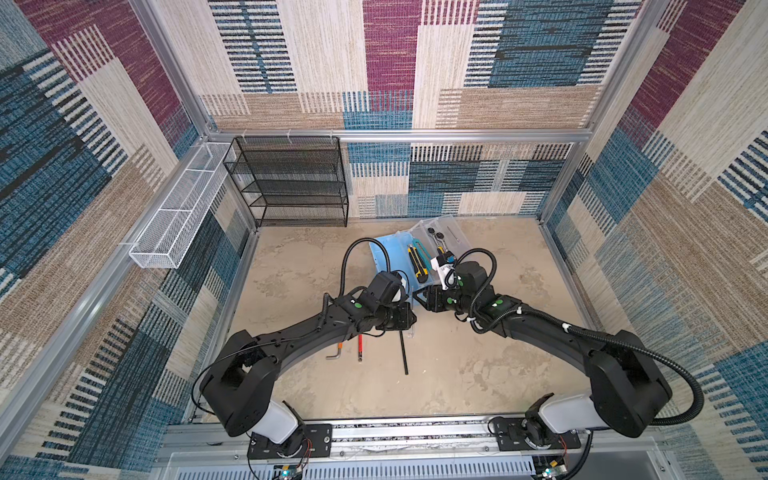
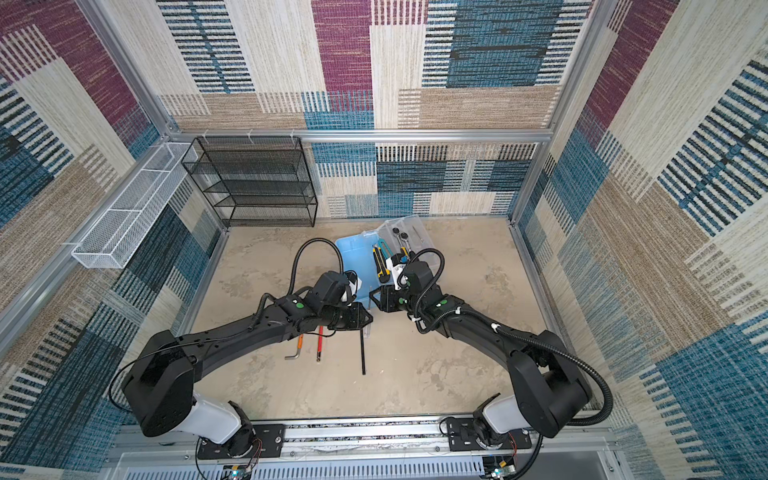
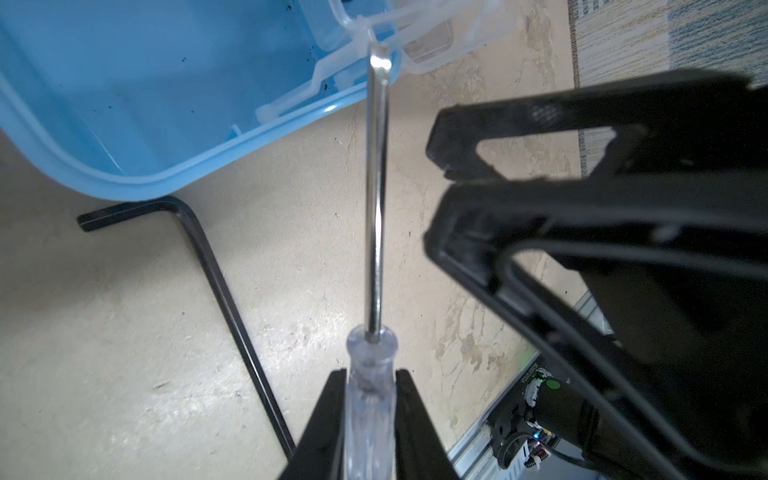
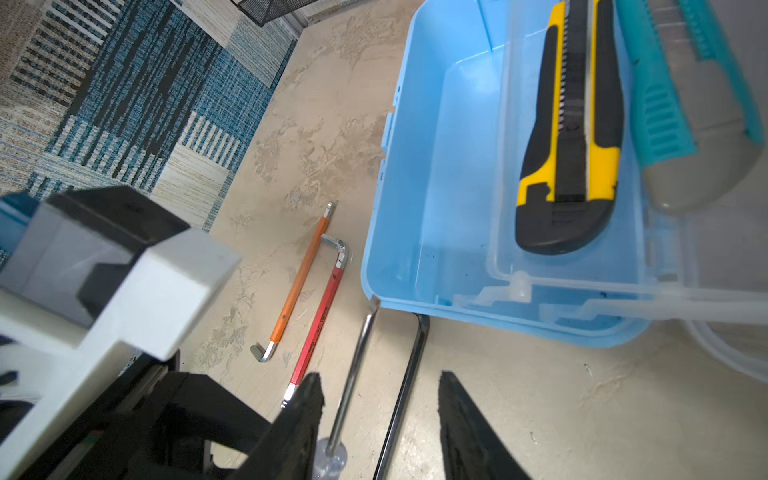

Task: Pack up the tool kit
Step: 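Close the right gripper on the screwdriver while the left gripper opens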

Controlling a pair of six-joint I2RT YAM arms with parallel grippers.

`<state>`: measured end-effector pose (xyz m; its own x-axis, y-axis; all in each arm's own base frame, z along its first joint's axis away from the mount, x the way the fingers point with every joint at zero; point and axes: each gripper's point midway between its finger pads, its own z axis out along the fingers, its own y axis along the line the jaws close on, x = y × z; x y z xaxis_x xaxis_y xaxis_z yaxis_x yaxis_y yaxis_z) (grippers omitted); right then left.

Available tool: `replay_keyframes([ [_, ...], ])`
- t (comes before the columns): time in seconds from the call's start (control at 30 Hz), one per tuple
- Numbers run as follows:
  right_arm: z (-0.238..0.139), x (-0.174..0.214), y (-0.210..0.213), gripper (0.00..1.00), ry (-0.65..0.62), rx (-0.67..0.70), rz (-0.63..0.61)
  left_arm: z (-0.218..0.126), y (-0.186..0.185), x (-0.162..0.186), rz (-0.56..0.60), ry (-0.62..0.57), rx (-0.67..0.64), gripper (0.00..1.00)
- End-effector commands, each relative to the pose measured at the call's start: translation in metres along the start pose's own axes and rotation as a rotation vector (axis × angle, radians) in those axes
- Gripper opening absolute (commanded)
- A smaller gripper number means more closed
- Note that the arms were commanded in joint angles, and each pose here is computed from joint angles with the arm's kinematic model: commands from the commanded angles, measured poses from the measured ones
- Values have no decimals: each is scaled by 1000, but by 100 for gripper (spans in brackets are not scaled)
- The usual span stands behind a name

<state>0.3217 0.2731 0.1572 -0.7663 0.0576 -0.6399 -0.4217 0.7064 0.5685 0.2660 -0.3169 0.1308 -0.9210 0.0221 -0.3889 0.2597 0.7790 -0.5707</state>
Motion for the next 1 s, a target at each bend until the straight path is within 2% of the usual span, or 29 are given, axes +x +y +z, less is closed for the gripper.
replay_keyframes([
  [0.0,4,-11,12,48,-30,-45,-7,0,-16,-9,18,-22,58,0],
  [0.3,10,-6,12,39,-17,-54,19,1,-24,-12,30,-40,82,0],
  [0.67,8,-8,17,16,-17,-69,59,2,-26,-14,25,-61,94,0],
  [0.97,4,-11,22,7,-7,-78,104,2,-25,-14,19,-73,100,0],
])
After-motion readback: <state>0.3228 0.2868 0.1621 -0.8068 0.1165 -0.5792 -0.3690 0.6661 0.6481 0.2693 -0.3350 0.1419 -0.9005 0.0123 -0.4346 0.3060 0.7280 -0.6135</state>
